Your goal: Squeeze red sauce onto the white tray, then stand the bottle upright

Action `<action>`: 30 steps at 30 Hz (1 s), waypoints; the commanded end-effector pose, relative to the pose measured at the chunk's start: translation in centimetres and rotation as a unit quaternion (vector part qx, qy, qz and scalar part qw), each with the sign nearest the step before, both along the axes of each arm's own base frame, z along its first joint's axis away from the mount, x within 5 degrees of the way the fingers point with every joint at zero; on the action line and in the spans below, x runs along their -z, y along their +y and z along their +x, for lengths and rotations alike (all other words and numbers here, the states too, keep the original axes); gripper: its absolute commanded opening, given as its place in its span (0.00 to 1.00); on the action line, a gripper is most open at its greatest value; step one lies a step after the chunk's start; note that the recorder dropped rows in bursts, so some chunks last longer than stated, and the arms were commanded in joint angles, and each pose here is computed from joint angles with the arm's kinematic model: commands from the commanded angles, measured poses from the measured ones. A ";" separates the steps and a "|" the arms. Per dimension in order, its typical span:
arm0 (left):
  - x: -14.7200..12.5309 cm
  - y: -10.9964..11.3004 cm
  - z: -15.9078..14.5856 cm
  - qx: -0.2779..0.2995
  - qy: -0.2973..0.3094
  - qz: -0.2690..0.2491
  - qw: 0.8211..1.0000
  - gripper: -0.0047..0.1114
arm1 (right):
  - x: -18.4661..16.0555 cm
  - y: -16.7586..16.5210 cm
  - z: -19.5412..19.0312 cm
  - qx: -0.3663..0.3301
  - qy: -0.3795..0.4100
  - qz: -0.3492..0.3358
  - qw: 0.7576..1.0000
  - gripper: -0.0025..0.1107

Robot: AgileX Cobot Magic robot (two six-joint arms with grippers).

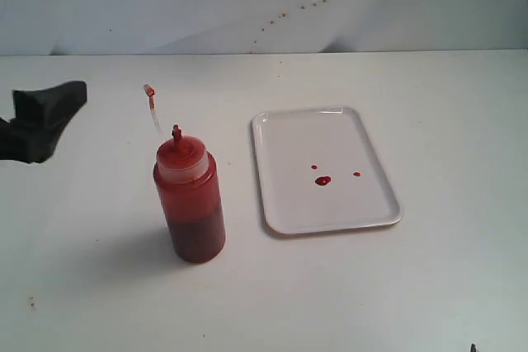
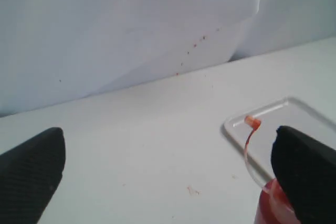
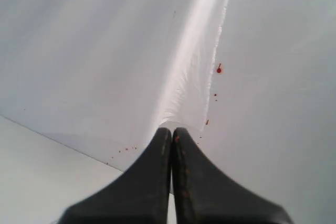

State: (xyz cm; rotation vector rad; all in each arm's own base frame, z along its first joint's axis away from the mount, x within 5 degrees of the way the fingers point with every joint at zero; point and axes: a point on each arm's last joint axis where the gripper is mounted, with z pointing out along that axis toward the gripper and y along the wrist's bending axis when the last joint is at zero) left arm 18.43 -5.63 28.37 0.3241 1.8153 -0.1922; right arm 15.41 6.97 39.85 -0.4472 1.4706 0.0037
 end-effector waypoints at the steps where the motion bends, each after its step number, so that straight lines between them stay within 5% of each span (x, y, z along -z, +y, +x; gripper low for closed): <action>1: -0.5 0.7 -3.2 0.003 -0.050 -0.041 0.998 0.94 | 2.1 -2.2 -3.4 0.003 -0.012 0.022 1.000 0.02; 4: -0.9 0.1 -4.9 0.049 -0.112 -0.066 0.990 0.94 | 3.1 -3.5 -4.9 0.016 -0.021 0.029 0.999 0.02; 9: -1.2 -0.6 -5.4 0.084 -0.130 -0.076 0.985 0.94 | 3.4 -4.4 -5.5 0.041 -0.024 0.037 0.998 0.02; 30: -1.0 -0.6 -5.4 0.079 -0.119 -0.068 0.987 0.94 | 3.4 -4.4 -5.4 0.043 -0.021 0.048 0.998 0.02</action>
